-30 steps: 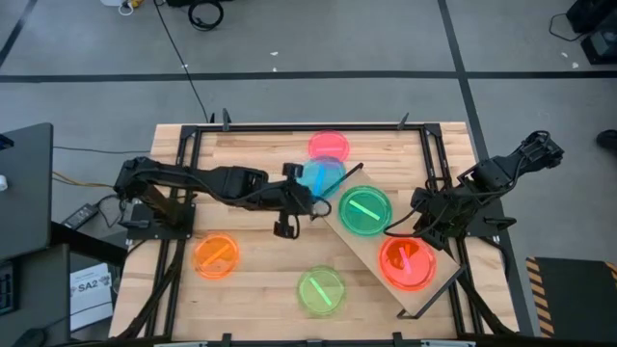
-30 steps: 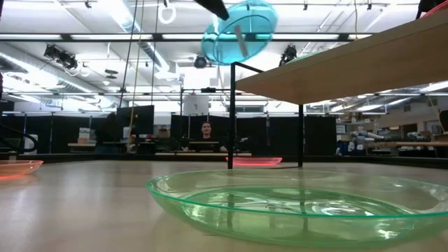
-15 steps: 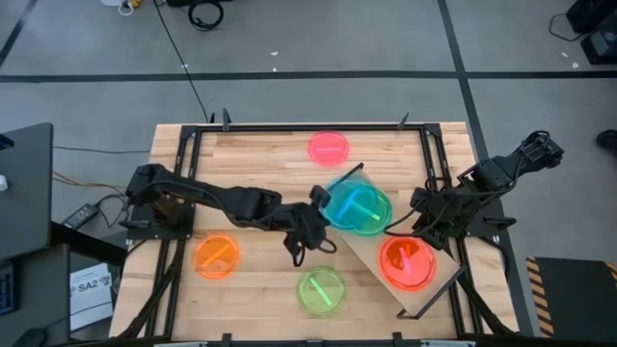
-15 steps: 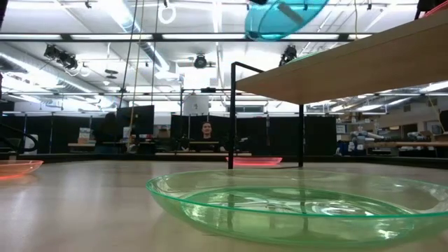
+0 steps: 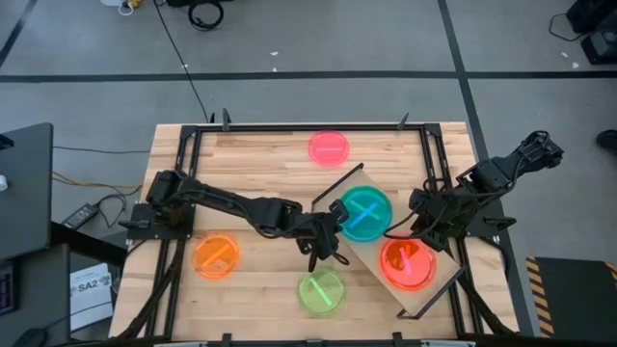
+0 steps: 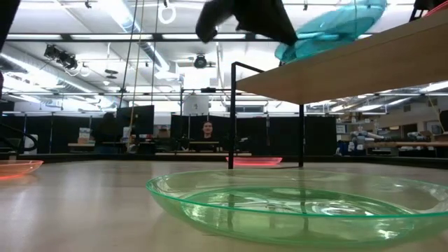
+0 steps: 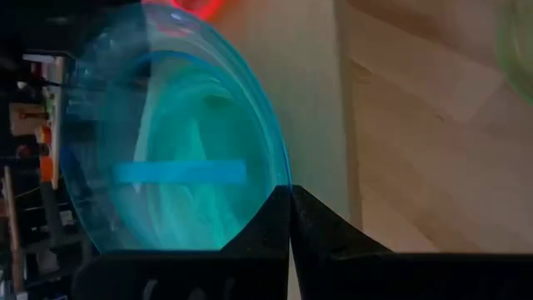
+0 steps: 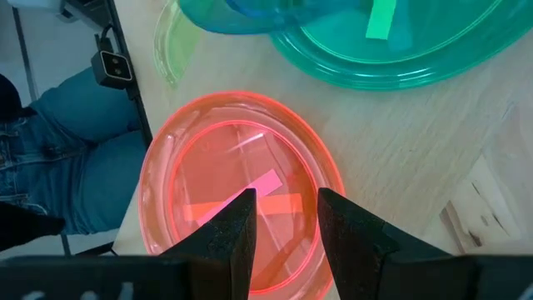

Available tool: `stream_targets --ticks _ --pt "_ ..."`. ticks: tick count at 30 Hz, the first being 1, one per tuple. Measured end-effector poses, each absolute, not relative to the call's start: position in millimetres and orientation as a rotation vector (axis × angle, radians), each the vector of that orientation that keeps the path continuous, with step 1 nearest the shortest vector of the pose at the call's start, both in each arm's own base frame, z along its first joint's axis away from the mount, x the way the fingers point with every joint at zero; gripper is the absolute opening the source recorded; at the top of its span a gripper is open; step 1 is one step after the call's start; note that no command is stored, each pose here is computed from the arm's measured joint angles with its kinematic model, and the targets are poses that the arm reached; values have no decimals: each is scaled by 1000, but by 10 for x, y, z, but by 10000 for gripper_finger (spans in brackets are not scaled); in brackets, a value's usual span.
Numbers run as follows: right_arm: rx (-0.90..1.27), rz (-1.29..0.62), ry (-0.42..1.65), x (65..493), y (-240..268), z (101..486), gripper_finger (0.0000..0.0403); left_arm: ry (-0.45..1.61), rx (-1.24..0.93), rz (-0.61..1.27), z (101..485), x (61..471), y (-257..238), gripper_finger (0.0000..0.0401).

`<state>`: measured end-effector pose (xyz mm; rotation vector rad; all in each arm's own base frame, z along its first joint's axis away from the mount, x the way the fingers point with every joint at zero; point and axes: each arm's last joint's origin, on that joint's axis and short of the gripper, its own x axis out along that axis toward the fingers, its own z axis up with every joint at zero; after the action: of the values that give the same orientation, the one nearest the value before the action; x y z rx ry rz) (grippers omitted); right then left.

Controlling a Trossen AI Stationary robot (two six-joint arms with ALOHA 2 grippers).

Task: Place and stack plates onto a shelf
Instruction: Stack the blue plate on top of the green plate on the shelf

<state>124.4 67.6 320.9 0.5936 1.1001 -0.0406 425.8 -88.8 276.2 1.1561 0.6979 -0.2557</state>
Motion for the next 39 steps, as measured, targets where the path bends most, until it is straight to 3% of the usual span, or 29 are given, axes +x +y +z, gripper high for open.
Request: stream_targets --ticks 16,39 --pt "595 -38 1097 1244 677 3212 135 685 1112 -179 2722 4377 -675 6" --pt "595 -39 1098 1244 677 3210 135 684 1029 -148 2724 4378 -677 57"
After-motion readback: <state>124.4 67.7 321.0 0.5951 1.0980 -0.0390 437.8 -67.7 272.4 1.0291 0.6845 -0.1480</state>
